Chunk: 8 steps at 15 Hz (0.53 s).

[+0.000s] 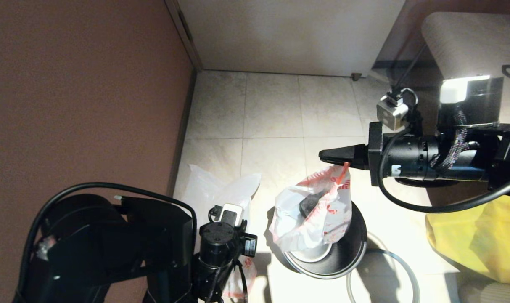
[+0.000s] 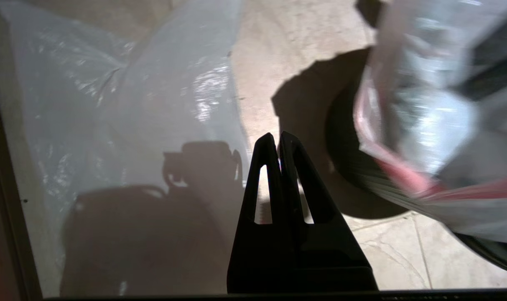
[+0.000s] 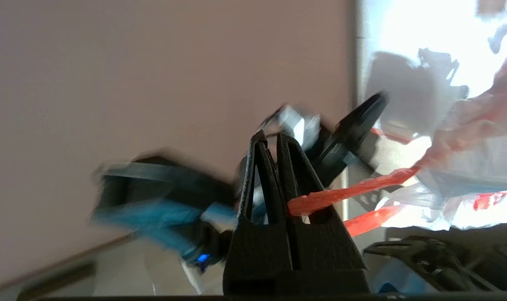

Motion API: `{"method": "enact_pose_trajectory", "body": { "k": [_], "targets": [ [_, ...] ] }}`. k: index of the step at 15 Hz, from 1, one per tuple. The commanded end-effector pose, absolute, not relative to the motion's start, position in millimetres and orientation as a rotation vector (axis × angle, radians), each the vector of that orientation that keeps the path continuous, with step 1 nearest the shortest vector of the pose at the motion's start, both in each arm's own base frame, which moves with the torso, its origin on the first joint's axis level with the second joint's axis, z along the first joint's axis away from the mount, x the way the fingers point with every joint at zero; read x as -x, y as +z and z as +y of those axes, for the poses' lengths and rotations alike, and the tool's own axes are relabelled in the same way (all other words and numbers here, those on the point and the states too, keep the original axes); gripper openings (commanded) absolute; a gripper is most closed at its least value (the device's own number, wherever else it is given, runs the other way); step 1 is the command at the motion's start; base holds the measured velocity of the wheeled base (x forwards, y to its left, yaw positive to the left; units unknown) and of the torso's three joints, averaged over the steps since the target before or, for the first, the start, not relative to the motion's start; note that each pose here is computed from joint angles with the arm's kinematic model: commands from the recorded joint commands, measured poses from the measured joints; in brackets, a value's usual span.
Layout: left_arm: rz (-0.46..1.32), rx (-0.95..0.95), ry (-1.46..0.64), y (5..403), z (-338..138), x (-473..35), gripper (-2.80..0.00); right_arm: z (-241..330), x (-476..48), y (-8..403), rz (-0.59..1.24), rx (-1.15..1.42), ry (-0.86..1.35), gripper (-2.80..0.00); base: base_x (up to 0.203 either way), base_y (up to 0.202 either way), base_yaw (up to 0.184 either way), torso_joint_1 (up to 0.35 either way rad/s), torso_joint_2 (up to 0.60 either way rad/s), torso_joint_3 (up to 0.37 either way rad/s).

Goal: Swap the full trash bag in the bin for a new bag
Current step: Place the trash bag on the floor

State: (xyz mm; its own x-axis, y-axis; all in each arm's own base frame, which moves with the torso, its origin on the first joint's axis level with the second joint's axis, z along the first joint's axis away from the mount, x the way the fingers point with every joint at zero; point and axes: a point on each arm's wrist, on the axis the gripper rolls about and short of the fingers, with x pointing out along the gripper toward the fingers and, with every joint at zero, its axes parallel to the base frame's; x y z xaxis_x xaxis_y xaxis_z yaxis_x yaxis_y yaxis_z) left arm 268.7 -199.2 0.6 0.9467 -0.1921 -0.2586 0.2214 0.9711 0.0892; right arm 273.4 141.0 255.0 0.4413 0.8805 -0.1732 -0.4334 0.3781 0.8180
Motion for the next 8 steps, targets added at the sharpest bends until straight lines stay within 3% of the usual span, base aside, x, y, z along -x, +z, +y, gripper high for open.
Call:
{"method": "enact_pose_trajectory", "body": {
  "k": [1, 8],
  "targets": [
    [0.288, -0.057, -0.173, -10.0, -179.6, -282.5, -2.80, 138.7, -254.6, 279.1, 0.621, -0.771, 0.980, -2.80, 0.000, 0.000, 0.000, 0.000, 0.00, 0.000],
    [0.353, -0.055, -0.264, -45.2, -178.8, -299.3, -2.80, 120.5, -206.7, 348.4, 0.399, -0.743, 1.101, -2.80, 0.000, 0.000, 0.000, 0.000, 0.00, 0.000]
  ]
}}
